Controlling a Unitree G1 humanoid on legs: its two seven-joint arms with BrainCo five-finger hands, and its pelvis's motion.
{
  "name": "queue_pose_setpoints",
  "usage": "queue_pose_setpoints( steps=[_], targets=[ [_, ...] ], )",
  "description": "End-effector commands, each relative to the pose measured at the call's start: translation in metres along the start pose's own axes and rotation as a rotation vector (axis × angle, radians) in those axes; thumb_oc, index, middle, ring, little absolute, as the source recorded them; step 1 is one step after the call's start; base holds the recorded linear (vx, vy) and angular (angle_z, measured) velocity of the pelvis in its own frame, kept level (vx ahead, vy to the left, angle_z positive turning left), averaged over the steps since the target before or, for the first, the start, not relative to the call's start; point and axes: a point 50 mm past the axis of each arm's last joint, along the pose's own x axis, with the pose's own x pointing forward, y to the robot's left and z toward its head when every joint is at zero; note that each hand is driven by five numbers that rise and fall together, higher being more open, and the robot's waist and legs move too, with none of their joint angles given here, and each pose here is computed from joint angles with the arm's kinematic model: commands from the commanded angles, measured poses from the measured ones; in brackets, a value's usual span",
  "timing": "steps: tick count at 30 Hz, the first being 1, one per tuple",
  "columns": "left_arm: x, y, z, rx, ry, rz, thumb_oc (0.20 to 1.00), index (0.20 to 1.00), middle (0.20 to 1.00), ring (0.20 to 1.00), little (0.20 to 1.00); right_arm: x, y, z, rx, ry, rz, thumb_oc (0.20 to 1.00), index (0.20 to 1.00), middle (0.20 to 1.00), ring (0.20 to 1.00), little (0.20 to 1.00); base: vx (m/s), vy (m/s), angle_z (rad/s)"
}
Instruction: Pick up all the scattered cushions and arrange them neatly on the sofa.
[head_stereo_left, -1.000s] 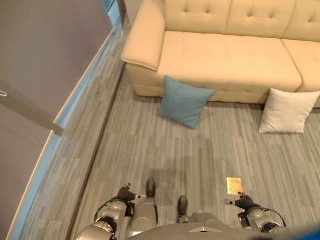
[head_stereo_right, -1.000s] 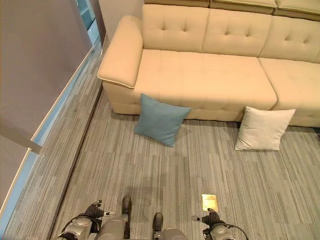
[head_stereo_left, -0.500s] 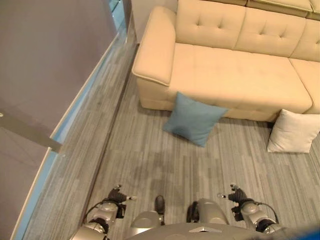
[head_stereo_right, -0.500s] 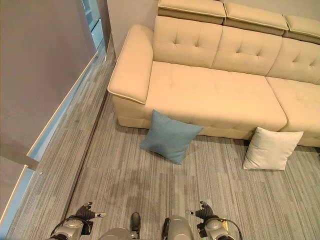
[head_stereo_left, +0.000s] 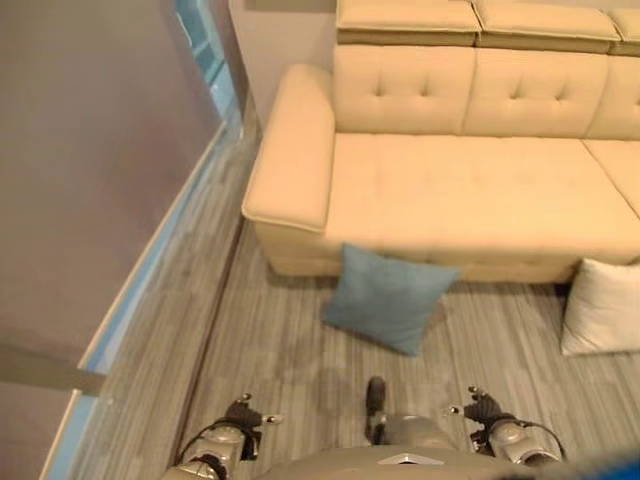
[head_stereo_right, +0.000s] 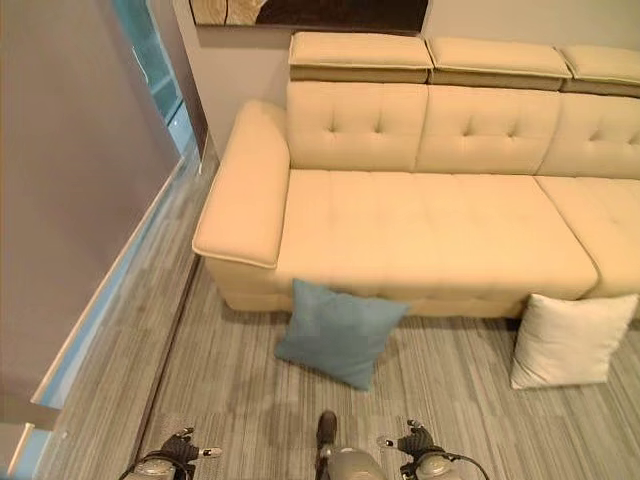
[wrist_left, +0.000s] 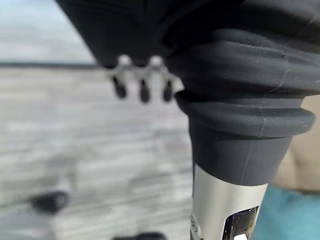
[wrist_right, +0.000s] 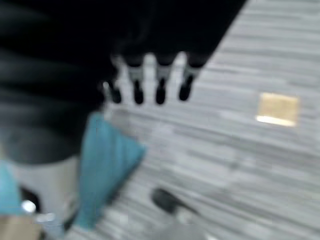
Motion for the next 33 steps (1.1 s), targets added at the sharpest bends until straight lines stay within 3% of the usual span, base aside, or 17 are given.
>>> queue_pose_setpoints(
  steps=[1,13,20,33],
  targets=[
    [0.005,0.009,0.045,0.074,-0.121,0.008,1.000,1.000,1.000,1.000,1.000,0.005,-0.022,0.018,0.001,-0.034,-0.067,1.000,1.000,1.000,1.000,1.000,0.23,-0.075,-0.14],
    [0.004,0.012,0.028,0.070,-0.071,0.016,1.000,1.000,1.000,1.000,1.000,0.004,-0.016,0.008,-0.006,-0.008,-0.049,1.000,1.000,1.000,1.000,1.000,0.18,0.087,-0.20],
    [0.004,0.029,0.030,0.072,-0.076,0.061,1.000,1.000,1.000,1.000,1.000,0.006,-0.011,0.040,0.001,-0.114,-0.038,1.000,1.000,1.000,1.000,1.000,0.04,0.139,-0.42],
    [0.004,0.038,0.031,0.001,-0.086,0.108,1.000,1.000,1.000,1.000,1.000,0.007,-0.018,0.043,-0.013,-0.125,-0.058,1.000,1.000,1.000,1.000,1.000,0.07,-0.056,-0.03]
  ],
)
